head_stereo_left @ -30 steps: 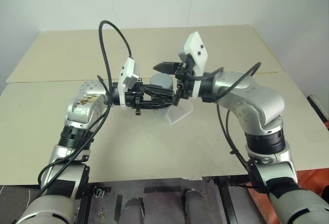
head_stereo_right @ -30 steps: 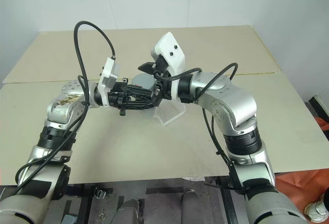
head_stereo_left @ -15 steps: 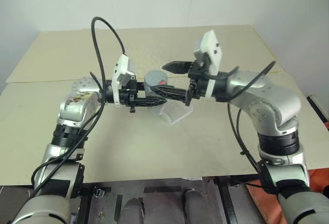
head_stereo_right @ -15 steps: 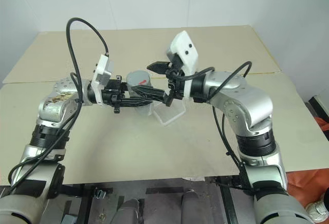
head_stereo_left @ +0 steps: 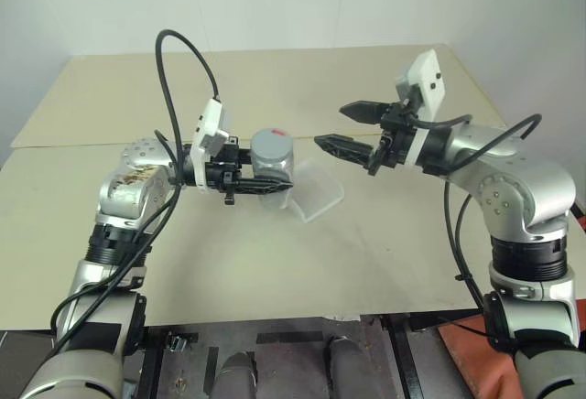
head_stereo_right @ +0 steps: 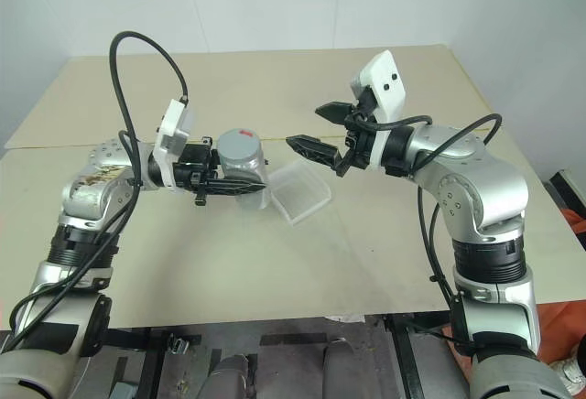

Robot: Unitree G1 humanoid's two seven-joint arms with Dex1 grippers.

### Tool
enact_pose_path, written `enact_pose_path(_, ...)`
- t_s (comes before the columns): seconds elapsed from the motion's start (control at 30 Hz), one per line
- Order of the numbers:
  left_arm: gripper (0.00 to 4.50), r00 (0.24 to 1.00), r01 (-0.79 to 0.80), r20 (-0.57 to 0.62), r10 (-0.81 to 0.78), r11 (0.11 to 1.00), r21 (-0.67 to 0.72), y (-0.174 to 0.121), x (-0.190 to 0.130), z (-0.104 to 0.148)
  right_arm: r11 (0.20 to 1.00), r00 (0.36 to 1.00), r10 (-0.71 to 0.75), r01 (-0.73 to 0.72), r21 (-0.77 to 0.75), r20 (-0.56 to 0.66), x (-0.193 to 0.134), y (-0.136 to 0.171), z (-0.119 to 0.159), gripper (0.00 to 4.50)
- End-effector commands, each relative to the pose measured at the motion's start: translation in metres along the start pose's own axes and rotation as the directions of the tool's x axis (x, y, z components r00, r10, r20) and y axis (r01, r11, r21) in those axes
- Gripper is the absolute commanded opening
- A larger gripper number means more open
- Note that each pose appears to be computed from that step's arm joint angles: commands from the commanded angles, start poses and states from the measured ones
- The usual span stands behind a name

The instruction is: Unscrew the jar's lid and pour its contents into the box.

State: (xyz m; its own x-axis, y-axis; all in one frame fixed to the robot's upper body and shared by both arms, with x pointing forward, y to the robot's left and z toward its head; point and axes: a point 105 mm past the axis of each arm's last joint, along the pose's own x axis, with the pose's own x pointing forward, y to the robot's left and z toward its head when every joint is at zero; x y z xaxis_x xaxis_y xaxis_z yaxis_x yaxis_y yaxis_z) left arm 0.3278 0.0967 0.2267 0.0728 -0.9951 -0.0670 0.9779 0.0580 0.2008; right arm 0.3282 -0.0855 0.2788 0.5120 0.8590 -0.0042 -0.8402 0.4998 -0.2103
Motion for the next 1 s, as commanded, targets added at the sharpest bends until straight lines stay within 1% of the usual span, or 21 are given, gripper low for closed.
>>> enact_pose_path(0.03, 1.93, 0.999, -0.037, 0.016, 0.036, 0.999, 0.035, 0.008, 0.004, 0.007, 0.996, 0.995, 0.048, -0.041, -0.084, 0.089, -0.006, 0.012, 0.032, 4.49)
enact_pose_path(0.17, 1.93, 0.999, -0.046, 0.020, 0.045, 0.999, 0.026, 0.013, 0.009, 0.003, 0.994, 0.990, 0.084, -0.075, -0.081, 0.110, 0.001, 0.023, 0.037, 4.49)
enact_pose_path(0.33, 1.93, 0.999, -0.021, 0.040, 0.019, 0.999, 0.039, 0.013, 0.019, 0.007, 0.986, 0.981, 0.151, -0.141, -0.091, 0.125, 0.018, 0.044, 0.041, 4.49)
enact_pose_path(0.53, 1.93, 0.998, 0.005, 0.055, -0.008, 0.998, 0.056, 0.010, 0.023, 0.012, 0.984, 0.980, 0.165, -0.155, -0.088, 0.114, 0.041, 0.052, 0.036, 4.49)
enact_pose_path(0.73, 1.93, 0.999, 0.004, 0.053, -0.008, 0.998, 0.061, 0.009, 0.020, 0.013, 0.986, 0.983, 0.150, -0.142, -0.082, 0.105, 0.051, 0.048, 0.033, 4.49)
enact_pose_path(1.0, 1.93, 0.999, -0.014, 0.047, 0.011, 0.998, 0.061, 0.008, 0.011, 0.013, 0.993, 0.990, 0.108, -0.103, -0.055, 0.092, 0.047, 0.032, 0.028, 4.49)
